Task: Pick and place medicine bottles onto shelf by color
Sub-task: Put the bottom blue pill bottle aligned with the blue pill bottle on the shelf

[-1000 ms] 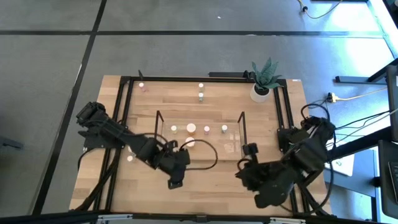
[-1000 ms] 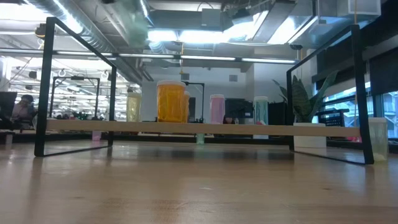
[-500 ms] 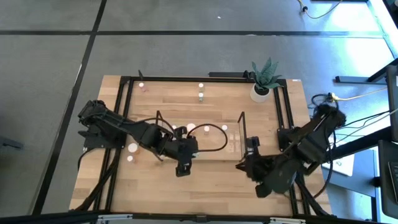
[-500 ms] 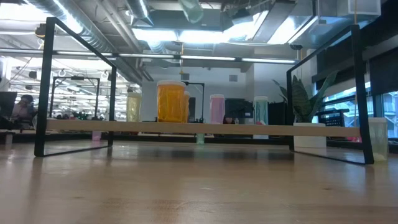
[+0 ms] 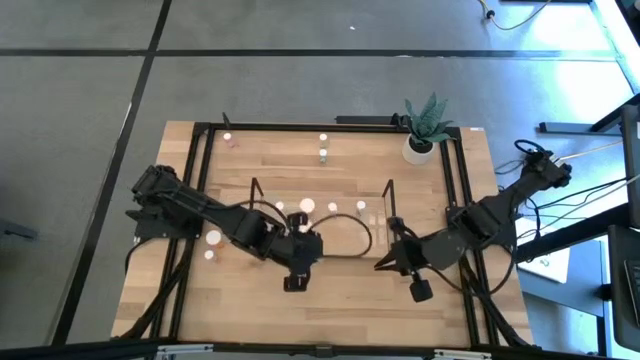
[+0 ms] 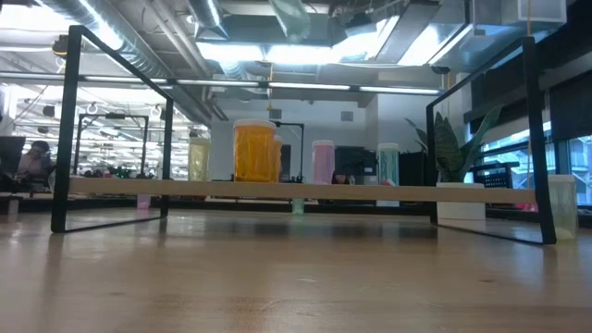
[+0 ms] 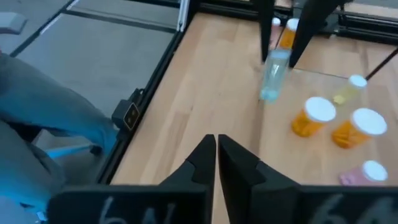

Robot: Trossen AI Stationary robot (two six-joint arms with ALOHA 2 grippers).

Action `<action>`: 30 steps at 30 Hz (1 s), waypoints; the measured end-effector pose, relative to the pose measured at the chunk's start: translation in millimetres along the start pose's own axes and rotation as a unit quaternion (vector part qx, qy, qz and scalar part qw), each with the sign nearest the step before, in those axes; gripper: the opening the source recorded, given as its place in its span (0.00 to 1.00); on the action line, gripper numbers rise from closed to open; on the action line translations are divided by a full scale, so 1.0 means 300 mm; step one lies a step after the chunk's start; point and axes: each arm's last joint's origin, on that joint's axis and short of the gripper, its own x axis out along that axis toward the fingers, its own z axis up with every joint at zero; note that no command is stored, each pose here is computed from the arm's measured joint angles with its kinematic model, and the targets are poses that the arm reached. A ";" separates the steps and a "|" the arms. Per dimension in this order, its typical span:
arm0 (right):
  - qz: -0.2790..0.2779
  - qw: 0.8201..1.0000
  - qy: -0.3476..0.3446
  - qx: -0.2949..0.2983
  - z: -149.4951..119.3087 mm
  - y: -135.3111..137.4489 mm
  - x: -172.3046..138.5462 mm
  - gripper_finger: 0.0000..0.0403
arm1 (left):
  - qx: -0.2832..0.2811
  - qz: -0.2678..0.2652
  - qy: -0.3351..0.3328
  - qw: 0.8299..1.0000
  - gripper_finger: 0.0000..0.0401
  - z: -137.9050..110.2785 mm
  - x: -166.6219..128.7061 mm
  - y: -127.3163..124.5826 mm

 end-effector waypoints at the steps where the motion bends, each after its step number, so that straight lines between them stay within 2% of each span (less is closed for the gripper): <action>1: 0.007 1.000 -0.001 -0.001 -0.004 0.000 0.006 0.05 | 0.010 0.000 0.010 1.000 0.26 -0.005 0.023 -0.010; 6: 0.023 1.000 -0.006 -0.001 -0.010 0.006 0.014 0.05 | 0.044 -0.032 0.043 0.998 0.26 -0.019 0.136 -0.060; 10: 0.032 0.999 -0.005 -0.006 -0.014 0.021 0.011 0.05 | 0.067 -0.037 0.064 0.995 0.26 -0.040 0.212 -0.097; 17: 0.046 0.999 -0.004 -0.022 -0.020 0.047 0.004 0.05 | 0.086 -0.037 0.087 0.992 0.26 -0.077 0.288 -0.151; 24: 0.047 0.998 0.016 -0.050 -0.037 0.062 0.004 0.05 | 0.085 -0.043 0.115 0.989 0.26 -0.103 0.354 -0.165; 30: 0.043 0.997 0.034 -0.050 -0.049 0.059 0.003 0.05 | 0.088 -0.042 0.138 0.986 0.26 -0.127 0.408 -0.174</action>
